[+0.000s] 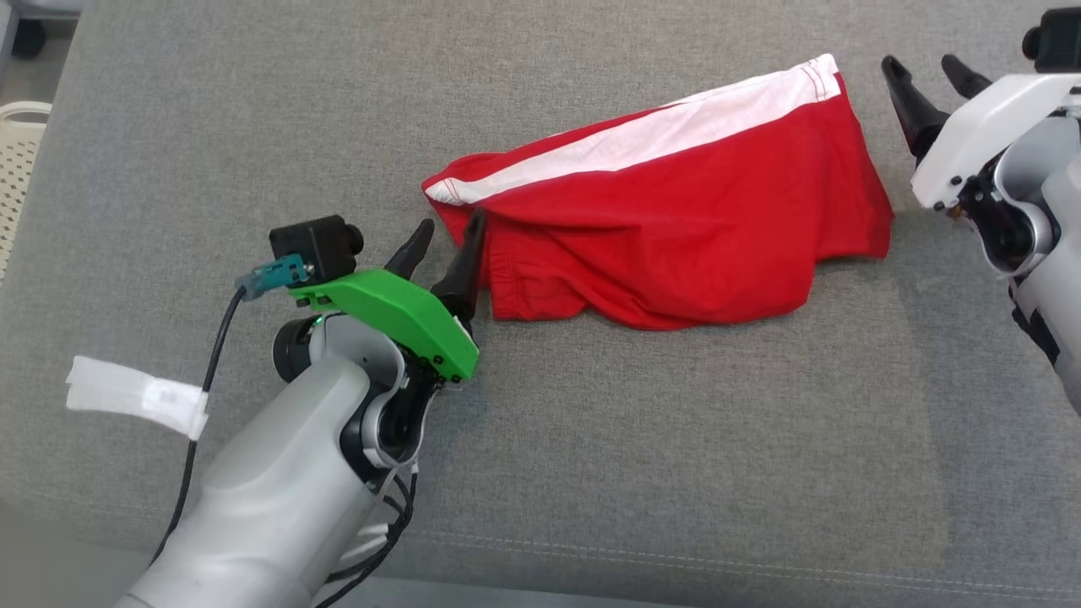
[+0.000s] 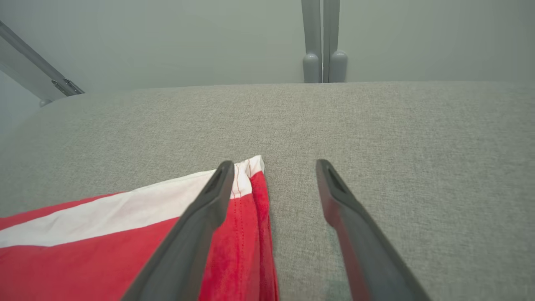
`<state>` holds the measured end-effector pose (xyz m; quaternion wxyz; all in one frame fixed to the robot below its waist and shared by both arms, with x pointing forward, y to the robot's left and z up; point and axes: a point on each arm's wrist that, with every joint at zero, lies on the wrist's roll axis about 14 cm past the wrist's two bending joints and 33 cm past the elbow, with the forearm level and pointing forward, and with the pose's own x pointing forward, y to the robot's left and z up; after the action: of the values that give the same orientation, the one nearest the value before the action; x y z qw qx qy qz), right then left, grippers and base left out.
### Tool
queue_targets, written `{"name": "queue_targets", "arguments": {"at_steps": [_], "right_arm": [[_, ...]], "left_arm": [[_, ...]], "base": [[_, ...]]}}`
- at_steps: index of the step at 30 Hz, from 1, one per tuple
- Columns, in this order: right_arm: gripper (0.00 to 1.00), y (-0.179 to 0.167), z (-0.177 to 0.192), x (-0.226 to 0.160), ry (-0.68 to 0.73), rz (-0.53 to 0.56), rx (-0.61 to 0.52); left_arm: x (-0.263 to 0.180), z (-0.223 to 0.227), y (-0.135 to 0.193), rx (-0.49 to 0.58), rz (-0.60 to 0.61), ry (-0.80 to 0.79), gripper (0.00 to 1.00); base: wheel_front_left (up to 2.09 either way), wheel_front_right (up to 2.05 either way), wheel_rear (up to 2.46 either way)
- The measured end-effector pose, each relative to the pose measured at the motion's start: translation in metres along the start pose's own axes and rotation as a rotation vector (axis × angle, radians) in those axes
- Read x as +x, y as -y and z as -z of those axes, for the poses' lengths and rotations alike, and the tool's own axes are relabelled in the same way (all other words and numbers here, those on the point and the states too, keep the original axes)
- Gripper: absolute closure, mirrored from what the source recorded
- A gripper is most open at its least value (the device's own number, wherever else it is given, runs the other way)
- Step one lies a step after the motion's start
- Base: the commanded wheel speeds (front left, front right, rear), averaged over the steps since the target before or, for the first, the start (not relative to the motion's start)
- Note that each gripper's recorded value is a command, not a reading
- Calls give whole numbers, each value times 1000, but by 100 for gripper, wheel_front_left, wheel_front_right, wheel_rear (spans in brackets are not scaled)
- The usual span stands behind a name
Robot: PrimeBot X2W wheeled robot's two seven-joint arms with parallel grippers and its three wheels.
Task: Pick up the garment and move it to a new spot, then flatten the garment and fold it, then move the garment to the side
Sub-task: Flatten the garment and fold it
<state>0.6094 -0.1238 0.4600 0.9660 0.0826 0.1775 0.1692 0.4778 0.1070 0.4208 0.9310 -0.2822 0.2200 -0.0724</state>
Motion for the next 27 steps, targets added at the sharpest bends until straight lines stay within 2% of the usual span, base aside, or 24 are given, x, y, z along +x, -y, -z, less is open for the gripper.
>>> {"name": "queue_targets", "arguments": {"at_steps": [6,13,19,25,26,27], "right_arm": [[0,7,22,-17,-47,28,56],[0,2,55,-21,-163,42,107],[0,-8,79,-14,-263,43,150],[0,-19,91,-8,-325,30,150],[15,-21,92,-8,-332,27,148],[65,-26,94,-6,-342,16,137]], "left_arm": [[-22,-8,7,52,25,86,0],[-50,-19,2,116,-10,185,0],[-79,-41,-5,125,-64,310,0],[-99,-46,-15,120,-109,363,0],[-102,-46,-17,119,-114,368,0],[-106,-46,-20,118,-125,375,0]], "base": [[0,0,0],[0,0,0],[0,0,0],[0,0,0],[0,0,0],[0,0,0]]}}
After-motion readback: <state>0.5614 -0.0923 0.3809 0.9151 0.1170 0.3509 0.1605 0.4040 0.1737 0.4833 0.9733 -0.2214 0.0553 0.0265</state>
